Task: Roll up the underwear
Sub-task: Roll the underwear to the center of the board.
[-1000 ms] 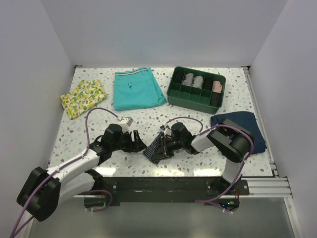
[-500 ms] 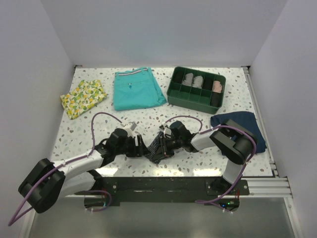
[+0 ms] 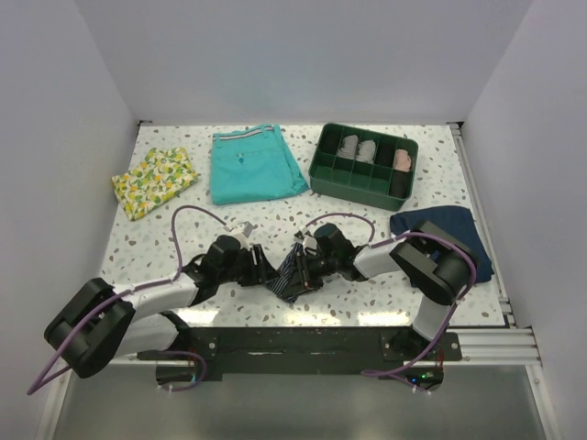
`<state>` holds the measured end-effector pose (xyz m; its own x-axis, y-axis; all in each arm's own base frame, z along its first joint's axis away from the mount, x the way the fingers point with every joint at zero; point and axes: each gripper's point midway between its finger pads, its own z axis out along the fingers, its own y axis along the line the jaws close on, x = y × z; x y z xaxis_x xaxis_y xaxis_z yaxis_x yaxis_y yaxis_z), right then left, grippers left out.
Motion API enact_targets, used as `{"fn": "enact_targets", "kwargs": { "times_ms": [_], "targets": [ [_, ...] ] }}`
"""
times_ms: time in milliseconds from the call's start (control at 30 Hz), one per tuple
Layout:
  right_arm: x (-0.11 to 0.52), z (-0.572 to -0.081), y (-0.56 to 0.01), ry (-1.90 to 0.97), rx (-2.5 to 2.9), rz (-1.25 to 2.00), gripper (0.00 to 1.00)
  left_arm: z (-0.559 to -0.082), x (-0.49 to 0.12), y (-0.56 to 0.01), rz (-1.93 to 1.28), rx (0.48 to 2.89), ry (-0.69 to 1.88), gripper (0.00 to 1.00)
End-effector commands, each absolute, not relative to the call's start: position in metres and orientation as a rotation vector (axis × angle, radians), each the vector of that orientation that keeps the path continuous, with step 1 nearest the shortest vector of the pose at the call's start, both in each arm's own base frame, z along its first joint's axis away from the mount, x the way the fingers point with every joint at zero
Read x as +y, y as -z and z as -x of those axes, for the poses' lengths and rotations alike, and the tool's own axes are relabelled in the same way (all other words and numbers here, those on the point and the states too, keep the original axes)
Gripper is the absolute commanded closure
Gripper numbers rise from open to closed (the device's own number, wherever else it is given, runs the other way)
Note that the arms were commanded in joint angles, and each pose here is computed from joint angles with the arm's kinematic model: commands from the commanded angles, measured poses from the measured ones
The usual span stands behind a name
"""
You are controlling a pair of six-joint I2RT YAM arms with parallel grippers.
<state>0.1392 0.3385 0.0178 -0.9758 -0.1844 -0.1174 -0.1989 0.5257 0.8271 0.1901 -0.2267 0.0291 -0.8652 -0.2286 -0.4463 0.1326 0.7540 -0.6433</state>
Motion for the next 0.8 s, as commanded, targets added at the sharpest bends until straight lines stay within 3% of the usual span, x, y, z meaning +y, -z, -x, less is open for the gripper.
{"fn": "enact_targets", "kwargs": {
  "times_ms": [0,167,267,367,400,533,767],
  "targets": [
    [0.302,-0.127,0.023,-1.207,2.918,0.28,0.87,-0.185,-0.217,-0.01,0.089,2.504,0.841,0.53],
    [0.306,-0.132,0.01,-1.221,2.864,0.33,0.85,-0.184,-0.217,-0.003,0.082,2.547,0.781,0.75],
    [0.305,-0.135,0.0,-1.178,2.821,0.416,0.79,-0.185,-0.22,-0.001,0.054,2.577,0.736,0.83],
    [0.303,-0.136,-0.019,-1.095,2.764,0.549,0.65,-0.186,-0.225,0.0,0.024,2.602,0.706,0.9],
    [0.301,-0.144,-0.03,-1.042,2.698,0.599,0.57,-0.187,-0.226,0.001,0.016,2.609,0.7,0.9],
    [0.28,-0.151,-0.056,-0.82,2.621,0.694,0.44,-0.186,-0.231,0.006,-0.03,2.645,0.668,0.93],
    [0.272,-0.155,-0.097,-0.556,2.399,0.883,0.4,-0.193,-0.243,0.001,-0.111,2.641,0.68,0.94]
  ]
}}
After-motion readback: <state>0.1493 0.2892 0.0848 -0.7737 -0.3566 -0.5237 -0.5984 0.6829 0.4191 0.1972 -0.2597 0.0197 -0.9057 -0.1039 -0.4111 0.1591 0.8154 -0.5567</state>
